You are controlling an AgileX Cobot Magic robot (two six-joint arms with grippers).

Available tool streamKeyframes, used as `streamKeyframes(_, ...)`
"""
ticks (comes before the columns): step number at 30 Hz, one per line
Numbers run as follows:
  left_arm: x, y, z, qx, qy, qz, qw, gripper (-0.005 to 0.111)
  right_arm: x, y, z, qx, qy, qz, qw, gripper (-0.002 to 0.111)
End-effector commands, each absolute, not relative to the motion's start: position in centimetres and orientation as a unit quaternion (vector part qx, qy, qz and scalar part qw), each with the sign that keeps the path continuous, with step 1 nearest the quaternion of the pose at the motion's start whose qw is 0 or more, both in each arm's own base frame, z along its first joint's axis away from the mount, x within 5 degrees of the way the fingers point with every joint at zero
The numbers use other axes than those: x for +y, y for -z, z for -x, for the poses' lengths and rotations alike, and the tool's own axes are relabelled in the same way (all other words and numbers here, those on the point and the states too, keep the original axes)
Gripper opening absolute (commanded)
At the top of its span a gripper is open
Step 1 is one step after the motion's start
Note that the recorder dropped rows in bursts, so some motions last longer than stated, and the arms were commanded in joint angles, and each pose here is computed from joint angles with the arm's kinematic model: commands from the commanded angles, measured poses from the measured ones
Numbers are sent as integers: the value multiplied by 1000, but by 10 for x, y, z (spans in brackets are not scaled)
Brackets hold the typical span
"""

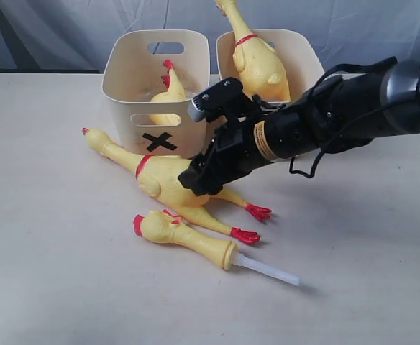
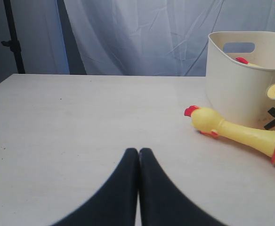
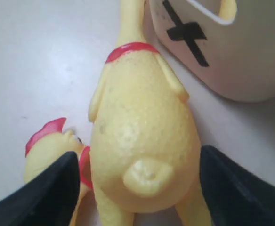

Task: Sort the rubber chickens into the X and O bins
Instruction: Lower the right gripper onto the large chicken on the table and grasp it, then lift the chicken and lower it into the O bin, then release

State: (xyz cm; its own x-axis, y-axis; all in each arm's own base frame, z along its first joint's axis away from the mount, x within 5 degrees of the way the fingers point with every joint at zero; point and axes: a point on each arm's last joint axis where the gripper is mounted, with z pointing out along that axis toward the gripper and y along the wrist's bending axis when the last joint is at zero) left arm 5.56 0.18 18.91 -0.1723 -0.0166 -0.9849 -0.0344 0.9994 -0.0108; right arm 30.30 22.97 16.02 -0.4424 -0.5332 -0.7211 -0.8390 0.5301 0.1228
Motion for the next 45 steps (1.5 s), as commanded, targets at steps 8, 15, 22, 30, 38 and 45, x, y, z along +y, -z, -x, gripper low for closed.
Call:
streamKeyframes(8, 2, -191, -55, 759, -4, 17, 651, 0, 250, -152, -322, 807, -250, 423, 328, 68)
streamKeyframes(15, 2, -191, -55, 759, -4, 17, 651, 0, 253, -115, -320, 833, -275, 402, 262, 67)
streamKeyframes(22, 2, -191, -55, 759, -4, 17, 651, 0, 262, -106, -301, 803, -366, 429, 195, 2)
streamKeyframes(30, 2, -191, -55, 759, -4, 17, 651, 0, 265, -127, -298, 785, -384, 440, 207, -1)
streamKeyframes(38, 2, -191, -55, 759, -4, 17, 651, 0, 263, -239, -290, 709, -405, 476, 328, -1)
streamKeyframes(45, 2, -191, -55, 759, -4, 17, 651, 0, 240, -314, -292, 681, -285, 460, 494, -1)
